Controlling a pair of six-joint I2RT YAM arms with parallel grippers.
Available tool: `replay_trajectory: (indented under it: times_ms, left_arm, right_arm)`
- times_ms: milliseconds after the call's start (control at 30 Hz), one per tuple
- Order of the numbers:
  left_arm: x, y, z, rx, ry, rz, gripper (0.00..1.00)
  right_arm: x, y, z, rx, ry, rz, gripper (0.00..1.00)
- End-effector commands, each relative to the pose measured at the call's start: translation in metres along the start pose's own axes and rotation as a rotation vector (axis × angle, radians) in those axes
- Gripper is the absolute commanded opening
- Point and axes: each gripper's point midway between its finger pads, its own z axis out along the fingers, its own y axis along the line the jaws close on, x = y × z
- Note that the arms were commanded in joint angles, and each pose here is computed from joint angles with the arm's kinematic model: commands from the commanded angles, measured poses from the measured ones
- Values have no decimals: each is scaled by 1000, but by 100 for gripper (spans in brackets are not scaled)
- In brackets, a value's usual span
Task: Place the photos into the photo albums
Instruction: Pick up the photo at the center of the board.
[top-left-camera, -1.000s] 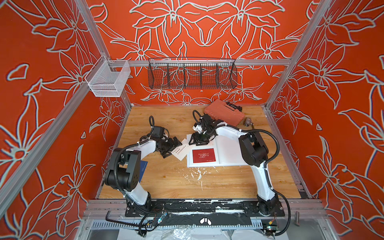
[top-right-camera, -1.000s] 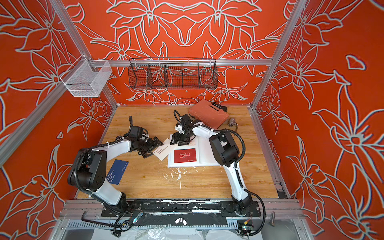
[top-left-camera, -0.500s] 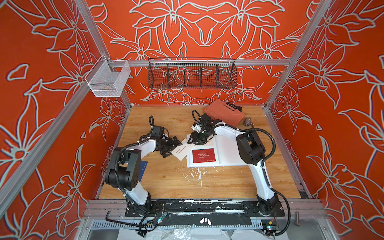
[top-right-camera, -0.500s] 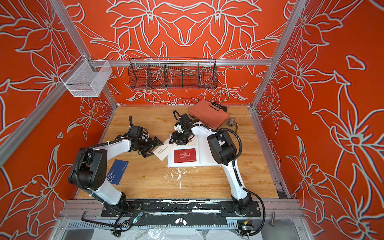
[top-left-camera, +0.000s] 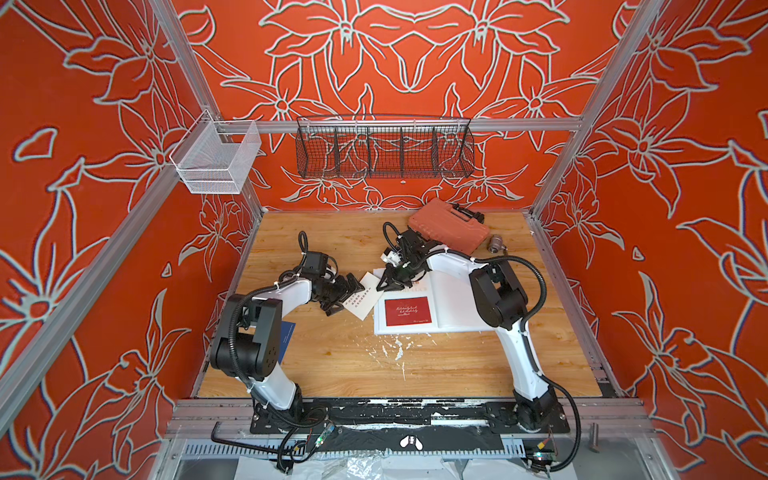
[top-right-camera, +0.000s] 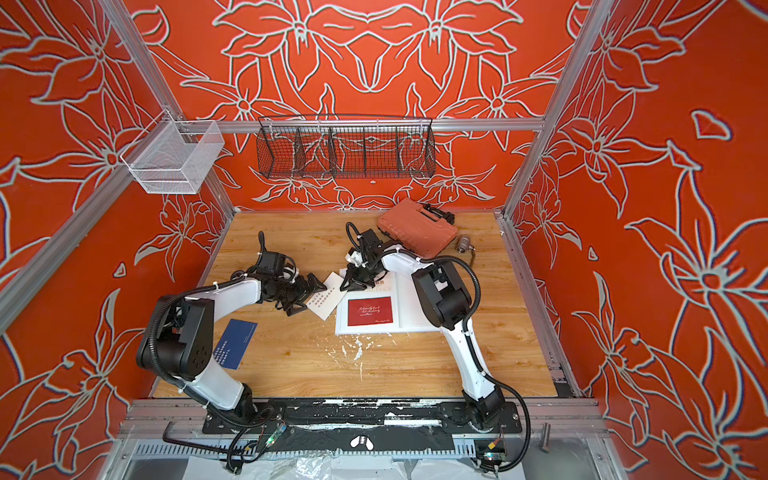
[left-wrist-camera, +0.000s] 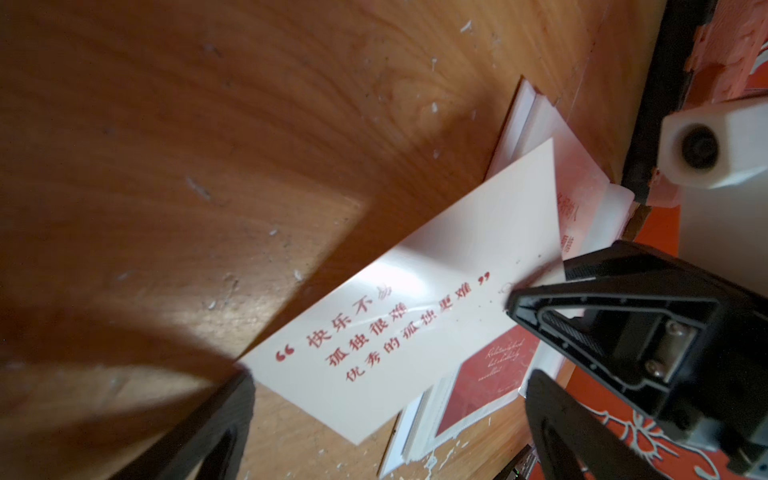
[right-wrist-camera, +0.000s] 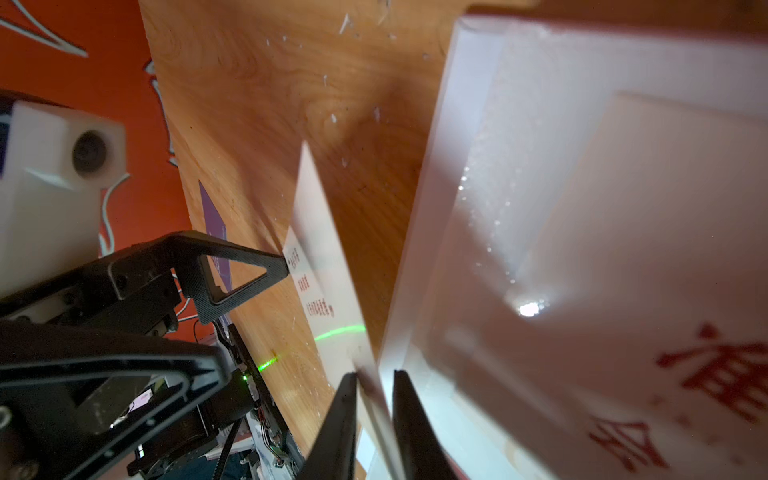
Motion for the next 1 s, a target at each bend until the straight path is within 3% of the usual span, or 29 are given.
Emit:
replay_trajectory:
  times_ms: [0,100,233,400,600,967]
  left_arm:
    - [3,1,-13,-17,-25,24,100]
    - [-3,-19,-30,45,-85,63,98]
    - [-7,-45,-48,163,-156,74,97]
    - [-12,-66,-46,293,-144,5,97]
    - [-20,-81,-44,376,-132,-36,97]
    - [-34,-98,-42,508,-153,-95,97]
  right_arm:
    - [-7,15,-11,-48,-40,-3,9]
    - [-14,28,-28,-89,-95,-1,2]
    - [-27,43,-59,-153,-190,12,0]
    - [-38,58,-87,-242,-263,27,0]
    - [-44,67,-102,-327,-312,44,0]
    - [-46,82,-103,-420,-276,38,0]
